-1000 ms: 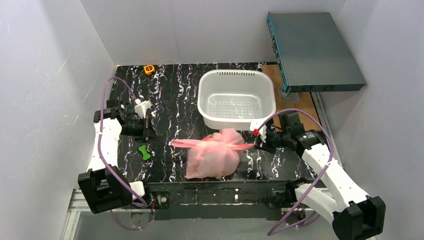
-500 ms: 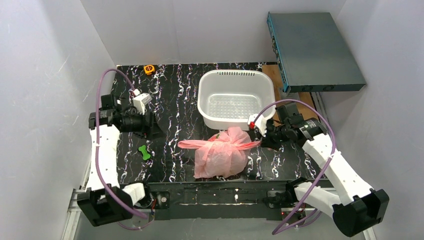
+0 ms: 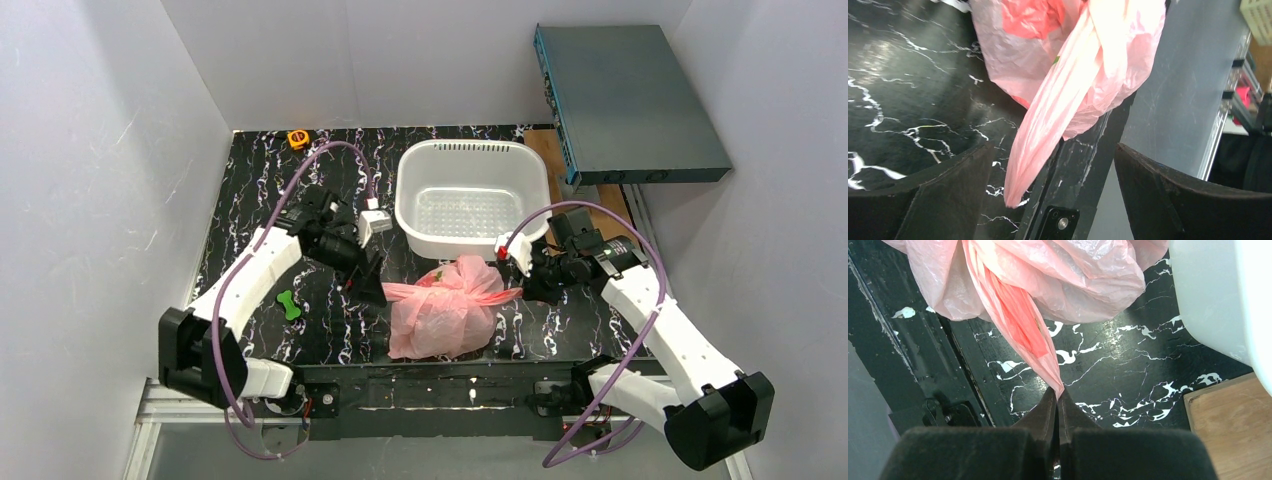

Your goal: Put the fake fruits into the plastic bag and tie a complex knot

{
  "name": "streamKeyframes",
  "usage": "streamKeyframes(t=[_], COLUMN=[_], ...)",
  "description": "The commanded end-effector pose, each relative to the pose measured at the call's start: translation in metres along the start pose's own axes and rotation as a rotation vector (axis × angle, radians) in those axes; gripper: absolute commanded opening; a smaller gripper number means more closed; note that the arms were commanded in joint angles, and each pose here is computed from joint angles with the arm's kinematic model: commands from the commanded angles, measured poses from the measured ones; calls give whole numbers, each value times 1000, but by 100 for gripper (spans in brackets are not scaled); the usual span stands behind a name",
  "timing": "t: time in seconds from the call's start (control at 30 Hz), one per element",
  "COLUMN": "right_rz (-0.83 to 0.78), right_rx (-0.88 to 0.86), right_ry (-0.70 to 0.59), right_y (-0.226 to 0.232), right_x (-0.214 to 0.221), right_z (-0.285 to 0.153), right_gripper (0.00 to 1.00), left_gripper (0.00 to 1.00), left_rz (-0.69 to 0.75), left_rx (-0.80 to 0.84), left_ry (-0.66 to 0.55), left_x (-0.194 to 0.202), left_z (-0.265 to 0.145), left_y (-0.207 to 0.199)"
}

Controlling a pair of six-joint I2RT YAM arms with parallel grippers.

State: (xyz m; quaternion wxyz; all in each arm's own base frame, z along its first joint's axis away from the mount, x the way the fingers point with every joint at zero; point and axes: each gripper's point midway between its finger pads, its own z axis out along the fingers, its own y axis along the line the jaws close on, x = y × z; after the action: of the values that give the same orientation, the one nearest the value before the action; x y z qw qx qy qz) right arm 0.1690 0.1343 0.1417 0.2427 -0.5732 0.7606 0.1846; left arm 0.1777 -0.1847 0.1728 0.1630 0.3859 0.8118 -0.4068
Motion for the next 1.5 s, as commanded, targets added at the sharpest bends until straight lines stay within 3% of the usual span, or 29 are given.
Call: streamKeyframes(t=[0.0,0.07,0.13,0.17,0.3,0.43,0.6,0.8,0.83,0.87,1.0,1.07,1.3,1.47], right_rz=[4,14,19,20,19,49,63,83,82,79,79,82,130,441], right_rx=[16,14,17,17,32,22,-11,-152,-162,-164,-120,-90,98,365], right_ry=[-23,-26,-30,-45,-153,-137,-134,-140,-149,-160,-223,-254,-401,-467], right_y=[2,2,2,2,2,-3,-19,-3,0,3,7,7,4,-39], right_x=[-3,-4,-6,-10,-41,-38,-47,-71,-73,-74,-85,-94,-127,-110], right_z=[-3,-3,-3,-6,-23,-10,27,34,31,28,8,-7,-82,-132], right_gripper=[1,1,1,1,1,1,1,1,10,20,54,64,74,78], left_gripper=[87,66,7,0,0,0,0,0,0,5,67,96,98,98], left_rz=[58,47,13,-18,-158,-186,-293,-248,-241,-236,-228,-218,-188,-448], left_rx=[52,-3,-75,-95,-145,-310,-301,-286,-281,-276,-276,-312,-514,-650], left_ry=[88,105,123,122,-48,-69,-85,-69,-63,-62,-89,-115,-146,-219], left_x=[23,26,25,21,-4,17,17,27,28,29,22,17,-14,-45], left_z=[11,15,13,7,-57,-105,-95,-87,-86,-88,-96,-103,-156,-194], left_y=[-5,9,23,26,39,76,108,92,86,81,61,54,35,37])
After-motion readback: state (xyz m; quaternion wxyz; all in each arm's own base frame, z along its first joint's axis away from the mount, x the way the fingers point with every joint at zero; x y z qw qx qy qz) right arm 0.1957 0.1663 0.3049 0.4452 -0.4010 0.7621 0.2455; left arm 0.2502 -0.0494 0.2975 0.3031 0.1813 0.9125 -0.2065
